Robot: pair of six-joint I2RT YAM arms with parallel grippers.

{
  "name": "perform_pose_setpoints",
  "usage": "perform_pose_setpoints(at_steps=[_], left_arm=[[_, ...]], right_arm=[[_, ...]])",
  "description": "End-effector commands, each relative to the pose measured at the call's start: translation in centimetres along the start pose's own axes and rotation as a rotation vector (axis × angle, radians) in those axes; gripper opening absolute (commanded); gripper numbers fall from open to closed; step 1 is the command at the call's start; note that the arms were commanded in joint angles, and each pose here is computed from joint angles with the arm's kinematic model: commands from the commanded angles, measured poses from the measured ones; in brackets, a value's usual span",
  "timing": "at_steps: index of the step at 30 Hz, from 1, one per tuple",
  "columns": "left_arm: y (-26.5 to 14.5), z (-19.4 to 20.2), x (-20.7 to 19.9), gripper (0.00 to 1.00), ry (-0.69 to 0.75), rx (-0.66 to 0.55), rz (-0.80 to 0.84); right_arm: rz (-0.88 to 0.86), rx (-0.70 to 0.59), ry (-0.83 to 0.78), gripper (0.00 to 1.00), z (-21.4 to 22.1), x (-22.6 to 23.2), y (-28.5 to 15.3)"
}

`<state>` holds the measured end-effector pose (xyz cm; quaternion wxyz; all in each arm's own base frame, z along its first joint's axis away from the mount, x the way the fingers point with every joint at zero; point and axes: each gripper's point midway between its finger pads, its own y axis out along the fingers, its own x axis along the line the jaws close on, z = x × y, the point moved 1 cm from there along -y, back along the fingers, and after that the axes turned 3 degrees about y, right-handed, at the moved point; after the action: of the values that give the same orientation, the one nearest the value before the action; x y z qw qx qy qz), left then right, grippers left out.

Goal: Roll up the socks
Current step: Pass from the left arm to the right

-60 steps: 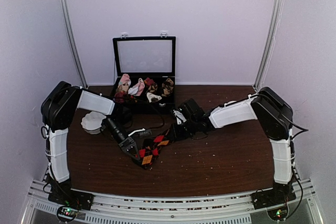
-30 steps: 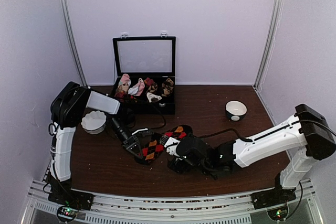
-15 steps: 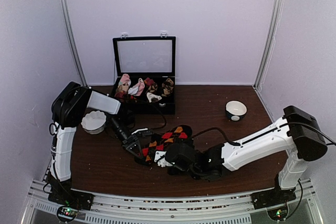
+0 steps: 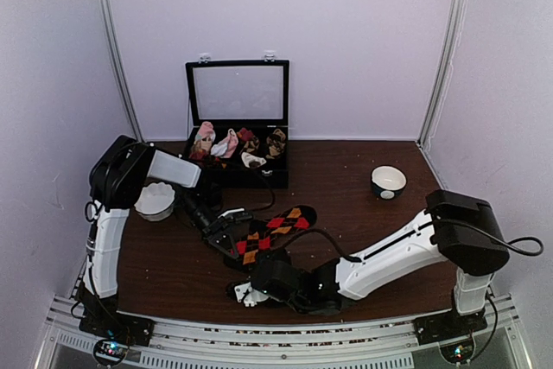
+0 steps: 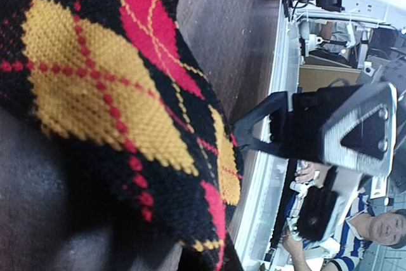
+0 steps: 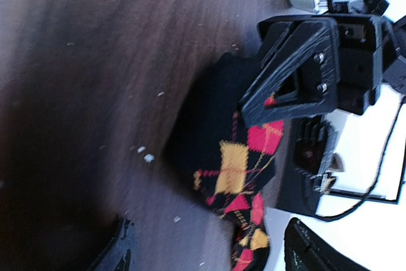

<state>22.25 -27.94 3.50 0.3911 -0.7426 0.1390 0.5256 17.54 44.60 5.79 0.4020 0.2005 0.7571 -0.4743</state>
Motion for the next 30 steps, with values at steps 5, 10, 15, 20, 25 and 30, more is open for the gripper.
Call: perform_pose_setpoints(at_steps=[5,10,15,20,25,30], left_arm=[[-0.1,-0.5,-0.4,0.00,-0.030,-0.038,0.095],[-0.2,-0.8,-0.6,0.00,-0.026,-0.045,0.106],[-0.1,-0.9,-0.5,0.00,-0.036,-0.049,0.118],[-0.1,-1.0,-0.6,0.00,-0.038,-0.052,0.124],[-0.1,-0.8,-0.5,0.00,-0.039,-0.050,0.123],[-0.1,-0.9,-0.3,0.00,-0.036,-0.042,0.111]], right_arm=[[0.284,0.063,-0.207,0.79,-0.4,-2.4,2.6],[0.342,0.047,-0.247,0.77,-1.2,-3.2,2.6],[0.346,0.016,-0.280,0.73,-2.1,-2.7,2.6],[0.358,0.007,-0.299,0.63,-2.8,-2.1,2.8],[0.369,0.044,-0.292,0.29,-3.2,-2.6,3.5],[0.388,0.030,-0.282,0.12,-3.5,-2.4,3.1]])
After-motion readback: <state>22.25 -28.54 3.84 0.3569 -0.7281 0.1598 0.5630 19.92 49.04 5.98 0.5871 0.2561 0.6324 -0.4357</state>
